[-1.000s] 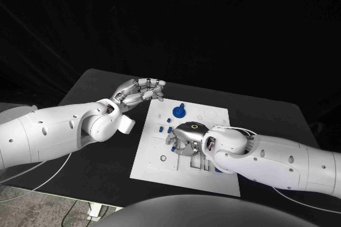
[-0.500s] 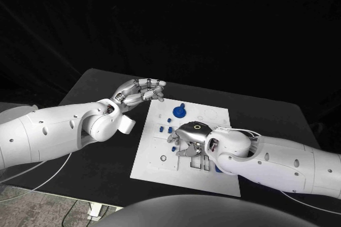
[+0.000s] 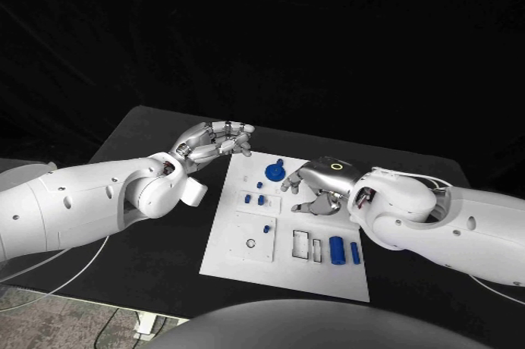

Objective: Assemble the parts on the task board

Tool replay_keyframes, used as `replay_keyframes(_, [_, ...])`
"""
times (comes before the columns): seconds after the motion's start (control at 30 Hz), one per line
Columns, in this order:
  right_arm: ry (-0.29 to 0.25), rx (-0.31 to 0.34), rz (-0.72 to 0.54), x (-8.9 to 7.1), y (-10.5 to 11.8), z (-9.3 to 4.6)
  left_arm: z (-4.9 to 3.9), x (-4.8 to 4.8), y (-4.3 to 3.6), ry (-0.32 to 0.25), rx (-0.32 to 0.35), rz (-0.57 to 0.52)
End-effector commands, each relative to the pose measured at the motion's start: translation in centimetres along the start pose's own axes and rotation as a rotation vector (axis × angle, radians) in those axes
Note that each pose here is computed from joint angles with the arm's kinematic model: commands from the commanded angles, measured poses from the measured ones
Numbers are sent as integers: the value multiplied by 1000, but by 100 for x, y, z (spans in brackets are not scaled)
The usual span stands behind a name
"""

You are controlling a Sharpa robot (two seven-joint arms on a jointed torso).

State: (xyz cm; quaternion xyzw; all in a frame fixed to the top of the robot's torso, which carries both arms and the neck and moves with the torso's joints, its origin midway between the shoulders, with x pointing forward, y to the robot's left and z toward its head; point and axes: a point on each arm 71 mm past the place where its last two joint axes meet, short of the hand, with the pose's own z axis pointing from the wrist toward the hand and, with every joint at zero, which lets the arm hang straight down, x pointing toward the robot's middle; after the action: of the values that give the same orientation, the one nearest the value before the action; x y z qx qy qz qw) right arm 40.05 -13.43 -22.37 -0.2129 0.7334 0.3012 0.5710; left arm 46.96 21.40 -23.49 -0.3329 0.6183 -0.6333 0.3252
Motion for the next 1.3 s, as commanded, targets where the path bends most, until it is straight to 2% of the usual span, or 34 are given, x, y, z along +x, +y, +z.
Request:
replay_keyframes(0.03, [-5, 41, 19, -44, -81, -64, 5, 25, 3, 19, 7, -7])
replay_keyframes(0.17, [24, 93, 7, -23, -247, -135, 3, 19, 9, 18, 6, -7])
replay_keyframes(0.37, [81, 150, -2, 107, -426, -211, -2, 14, 26, 16, 4, -7])
replay_keyframes(0.67, [140, 188, 6, 295, -526, -226, -13, 2, 57, 11, -2, -8])
replay_keyframes(1.1, [150, 171, 24, 489, -588, -151, -12, 11, 66, 21, -1, -15])
replay_keyframes(1.3, [129, 160, 40, 543, -615, -126, -12, 9, 67, 21, -1, -16])
